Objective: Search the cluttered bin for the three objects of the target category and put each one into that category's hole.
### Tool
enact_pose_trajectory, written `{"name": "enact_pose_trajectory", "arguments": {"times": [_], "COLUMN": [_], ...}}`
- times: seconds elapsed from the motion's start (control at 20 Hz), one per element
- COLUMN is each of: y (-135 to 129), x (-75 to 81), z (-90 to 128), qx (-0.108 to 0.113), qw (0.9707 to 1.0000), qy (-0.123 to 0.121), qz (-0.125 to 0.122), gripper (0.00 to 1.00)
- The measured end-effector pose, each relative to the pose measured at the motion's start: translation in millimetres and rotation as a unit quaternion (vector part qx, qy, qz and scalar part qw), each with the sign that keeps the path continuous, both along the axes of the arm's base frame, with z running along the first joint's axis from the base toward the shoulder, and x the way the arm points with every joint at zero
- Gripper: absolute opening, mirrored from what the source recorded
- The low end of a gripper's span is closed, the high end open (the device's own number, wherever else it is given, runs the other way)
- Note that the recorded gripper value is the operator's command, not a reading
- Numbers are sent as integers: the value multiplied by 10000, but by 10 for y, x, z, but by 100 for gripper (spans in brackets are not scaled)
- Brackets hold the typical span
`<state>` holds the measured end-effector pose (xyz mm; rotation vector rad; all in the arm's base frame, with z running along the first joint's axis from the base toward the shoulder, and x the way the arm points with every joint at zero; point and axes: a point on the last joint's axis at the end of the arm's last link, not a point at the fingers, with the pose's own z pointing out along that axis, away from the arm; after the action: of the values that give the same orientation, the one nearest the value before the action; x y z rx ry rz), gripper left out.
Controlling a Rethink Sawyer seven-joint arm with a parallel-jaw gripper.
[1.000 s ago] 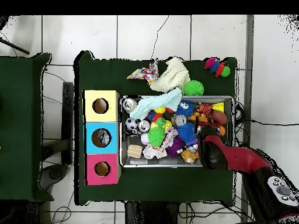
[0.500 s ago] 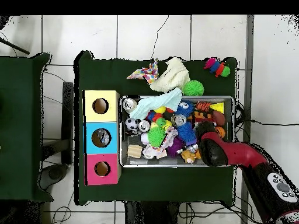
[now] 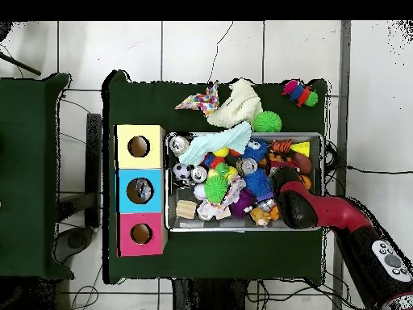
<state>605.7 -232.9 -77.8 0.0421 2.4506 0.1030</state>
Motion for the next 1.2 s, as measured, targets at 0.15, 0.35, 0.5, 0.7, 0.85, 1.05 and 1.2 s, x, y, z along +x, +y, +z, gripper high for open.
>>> {"name": "enact_pose_trajectory", "arguments": {"times": [0.15, 0.35, 0.5, 0.7, 0.85, 1.05, 1.2], "y": [-11, -8, 10, -1, -1, 32, 82], "x": [4, -6, -21, -32, -37, -34, -24], "z": [-28, -85, -148, -188, -219, -224, -230], "qx": [79, 174, 242, 316, 403, 414, 327], "qw": [9999, 9996, 9989, 9980, 9968, 9956, 9955], "qy": [-71, -200, -370, -517, -673, -811, -822], "qz": [-4, 33, 135, 152, 144, 220, 351], "gripper": [100, 100, 0, 0, 0, 0, 0]}}
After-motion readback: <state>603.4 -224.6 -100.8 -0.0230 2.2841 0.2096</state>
